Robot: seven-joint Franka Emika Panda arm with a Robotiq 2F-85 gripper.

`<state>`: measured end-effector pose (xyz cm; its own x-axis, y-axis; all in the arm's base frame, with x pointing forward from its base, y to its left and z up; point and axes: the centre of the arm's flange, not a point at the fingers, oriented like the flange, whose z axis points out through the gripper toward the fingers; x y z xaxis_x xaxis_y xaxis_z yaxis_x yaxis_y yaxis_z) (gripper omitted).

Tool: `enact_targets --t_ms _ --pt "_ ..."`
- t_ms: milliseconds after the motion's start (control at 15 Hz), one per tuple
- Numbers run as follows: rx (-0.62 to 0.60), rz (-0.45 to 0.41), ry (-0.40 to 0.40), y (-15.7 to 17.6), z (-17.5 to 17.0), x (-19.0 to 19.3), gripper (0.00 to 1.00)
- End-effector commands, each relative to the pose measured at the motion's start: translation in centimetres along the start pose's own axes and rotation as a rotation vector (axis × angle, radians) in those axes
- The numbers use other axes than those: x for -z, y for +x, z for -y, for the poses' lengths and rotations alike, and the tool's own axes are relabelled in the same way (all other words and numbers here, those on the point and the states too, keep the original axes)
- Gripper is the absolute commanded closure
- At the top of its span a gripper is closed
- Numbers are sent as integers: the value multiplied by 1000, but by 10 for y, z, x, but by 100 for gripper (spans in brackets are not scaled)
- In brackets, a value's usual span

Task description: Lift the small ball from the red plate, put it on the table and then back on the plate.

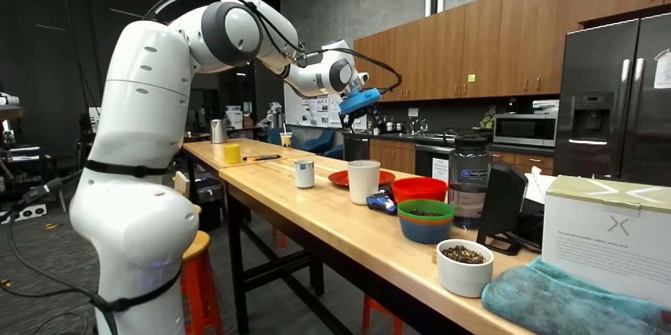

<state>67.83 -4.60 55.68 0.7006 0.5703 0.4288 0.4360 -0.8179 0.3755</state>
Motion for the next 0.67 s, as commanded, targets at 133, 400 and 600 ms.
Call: enact_targets --t_ms 133,400,600 --pt "-16 -47 -103 -4 -29 39 0" --pt "-10 -45 -85 -1 -28 33 0" --pt "-10 -46 -85 -1 -28 33 0"
